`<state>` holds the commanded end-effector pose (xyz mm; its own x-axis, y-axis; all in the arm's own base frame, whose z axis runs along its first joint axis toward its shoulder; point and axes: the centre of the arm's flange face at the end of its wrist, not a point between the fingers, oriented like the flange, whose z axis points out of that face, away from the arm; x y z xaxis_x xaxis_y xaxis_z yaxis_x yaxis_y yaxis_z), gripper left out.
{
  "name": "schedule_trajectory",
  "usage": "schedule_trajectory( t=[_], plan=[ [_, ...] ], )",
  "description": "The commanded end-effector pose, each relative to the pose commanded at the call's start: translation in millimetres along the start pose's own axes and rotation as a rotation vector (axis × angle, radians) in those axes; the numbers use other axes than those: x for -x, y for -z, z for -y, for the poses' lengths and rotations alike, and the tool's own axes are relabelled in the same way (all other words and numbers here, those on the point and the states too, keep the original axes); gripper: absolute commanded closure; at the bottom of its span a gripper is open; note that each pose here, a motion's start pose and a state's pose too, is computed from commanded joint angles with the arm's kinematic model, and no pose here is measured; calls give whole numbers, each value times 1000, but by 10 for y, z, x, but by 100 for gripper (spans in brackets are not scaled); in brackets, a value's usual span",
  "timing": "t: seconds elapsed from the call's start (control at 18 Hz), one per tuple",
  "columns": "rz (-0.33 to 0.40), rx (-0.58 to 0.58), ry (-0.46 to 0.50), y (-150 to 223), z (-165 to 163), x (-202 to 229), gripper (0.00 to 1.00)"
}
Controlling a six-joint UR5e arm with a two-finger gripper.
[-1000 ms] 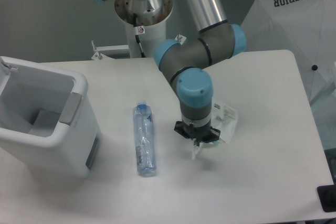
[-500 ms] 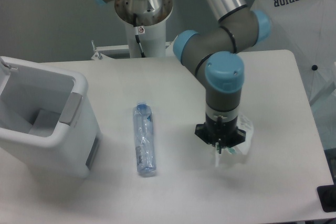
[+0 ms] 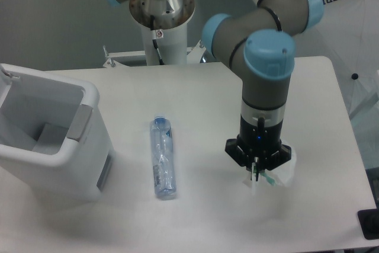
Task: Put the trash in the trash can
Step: 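Lift the wrapper and carry it over the white bin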
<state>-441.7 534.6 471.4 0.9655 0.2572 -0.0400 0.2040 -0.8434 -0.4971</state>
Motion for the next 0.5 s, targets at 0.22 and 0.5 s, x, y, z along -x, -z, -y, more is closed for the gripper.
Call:
schedule_trajectory(
  t=[0.22,0.5],
  plan=[
    [-82,-117,74,346,237,-211,100],
    [-254,-279,125,906,562,-646,100]
  ],
)
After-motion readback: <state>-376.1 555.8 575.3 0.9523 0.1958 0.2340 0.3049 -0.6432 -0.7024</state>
